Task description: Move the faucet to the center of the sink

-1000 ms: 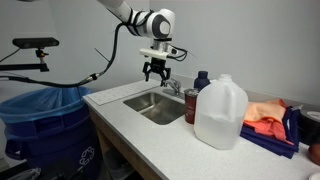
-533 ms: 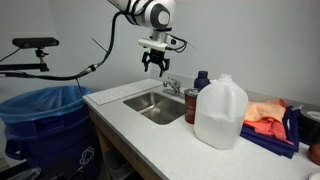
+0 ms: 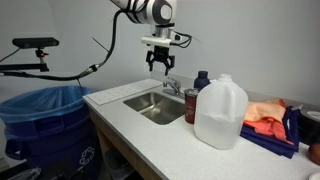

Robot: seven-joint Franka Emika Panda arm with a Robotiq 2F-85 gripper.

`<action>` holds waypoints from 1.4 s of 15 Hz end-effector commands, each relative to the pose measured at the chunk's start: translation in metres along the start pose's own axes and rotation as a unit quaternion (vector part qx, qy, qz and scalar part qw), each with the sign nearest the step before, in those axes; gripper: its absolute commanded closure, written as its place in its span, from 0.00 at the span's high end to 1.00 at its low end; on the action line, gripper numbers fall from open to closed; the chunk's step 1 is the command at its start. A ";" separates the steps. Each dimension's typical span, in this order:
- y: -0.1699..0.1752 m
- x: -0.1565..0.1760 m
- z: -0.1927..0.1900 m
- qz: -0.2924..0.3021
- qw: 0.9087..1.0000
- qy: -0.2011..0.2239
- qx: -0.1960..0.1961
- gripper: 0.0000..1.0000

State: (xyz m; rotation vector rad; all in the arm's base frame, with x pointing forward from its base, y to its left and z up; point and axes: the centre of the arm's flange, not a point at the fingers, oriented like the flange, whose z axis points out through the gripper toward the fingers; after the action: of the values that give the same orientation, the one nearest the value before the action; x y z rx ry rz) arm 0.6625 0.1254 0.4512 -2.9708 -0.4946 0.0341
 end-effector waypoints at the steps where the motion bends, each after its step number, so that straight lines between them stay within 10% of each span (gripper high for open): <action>1: 0.014 0.000 0.021 0.004 1.000 -0.008 -0.021 1.00; 21: -0.027 0.054 0.076 -0.042 0.998 0.044 -0.001 1.00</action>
State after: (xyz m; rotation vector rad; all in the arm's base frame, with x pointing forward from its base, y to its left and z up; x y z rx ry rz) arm 0.6921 0.1555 0.3738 -2.9770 -0.5605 -0.0794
